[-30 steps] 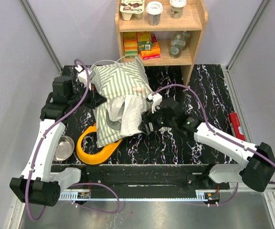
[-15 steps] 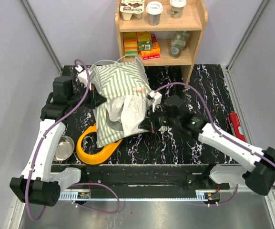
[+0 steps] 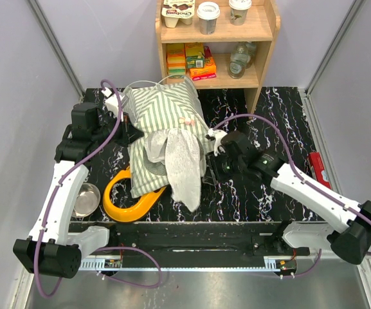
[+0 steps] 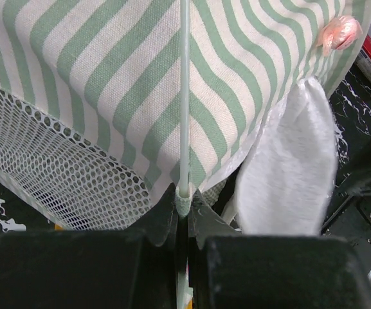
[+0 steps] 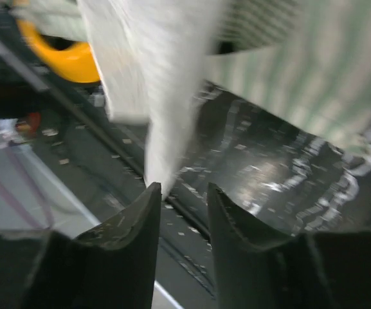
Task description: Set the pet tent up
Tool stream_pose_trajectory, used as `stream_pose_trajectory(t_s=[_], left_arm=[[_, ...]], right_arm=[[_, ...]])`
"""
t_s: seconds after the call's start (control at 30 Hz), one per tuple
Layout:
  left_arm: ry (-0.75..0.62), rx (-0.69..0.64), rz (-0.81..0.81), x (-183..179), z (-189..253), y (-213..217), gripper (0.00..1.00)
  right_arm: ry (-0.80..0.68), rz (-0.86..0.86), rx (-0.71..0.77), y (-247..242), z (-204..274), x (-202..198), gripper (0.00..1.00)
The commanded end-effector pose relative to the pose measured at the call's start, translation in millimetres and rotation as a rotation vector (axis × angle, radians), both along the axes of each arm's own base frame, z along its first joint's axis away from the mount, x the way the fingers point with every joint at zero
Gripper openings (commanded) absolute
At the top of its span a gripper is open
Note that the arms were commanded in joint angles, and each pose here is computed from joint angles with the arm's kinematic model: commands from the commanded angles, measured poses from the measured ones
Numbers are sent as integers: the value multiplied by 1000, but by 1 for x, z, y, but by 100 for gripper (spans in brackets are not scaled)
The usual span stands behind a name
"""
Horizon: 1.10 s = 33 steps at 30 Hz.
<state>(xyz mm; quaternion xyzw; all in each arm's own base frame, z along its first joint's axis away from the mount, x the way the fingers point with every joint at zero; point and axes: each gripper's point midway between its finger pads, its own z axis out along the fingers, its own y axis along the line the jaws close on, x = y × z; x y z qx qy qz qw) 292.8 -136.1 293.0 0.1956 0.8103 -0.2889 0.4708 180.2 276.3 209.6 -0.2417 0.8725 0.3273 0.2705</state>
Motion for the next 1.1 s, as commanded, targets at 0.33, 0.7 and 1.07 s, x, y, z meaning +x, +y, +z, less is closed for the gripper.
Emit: stream_pose_trajectory(t_s=[0.33, 0.7, 1.07], left_arm=[[-57, -36, -13, 7, 13, -8, 0], [-51, -34, -13, 6, 12, -8, 0], [-58, -36, -21, 3, 15, -9, 0]], right_arm=[[-596, -112, 368, 53, 113, 28, 49], [-505, -107, 314, 157, 58, 74, 56], [-443, -249, 328, 167, 29, 126, 57]])
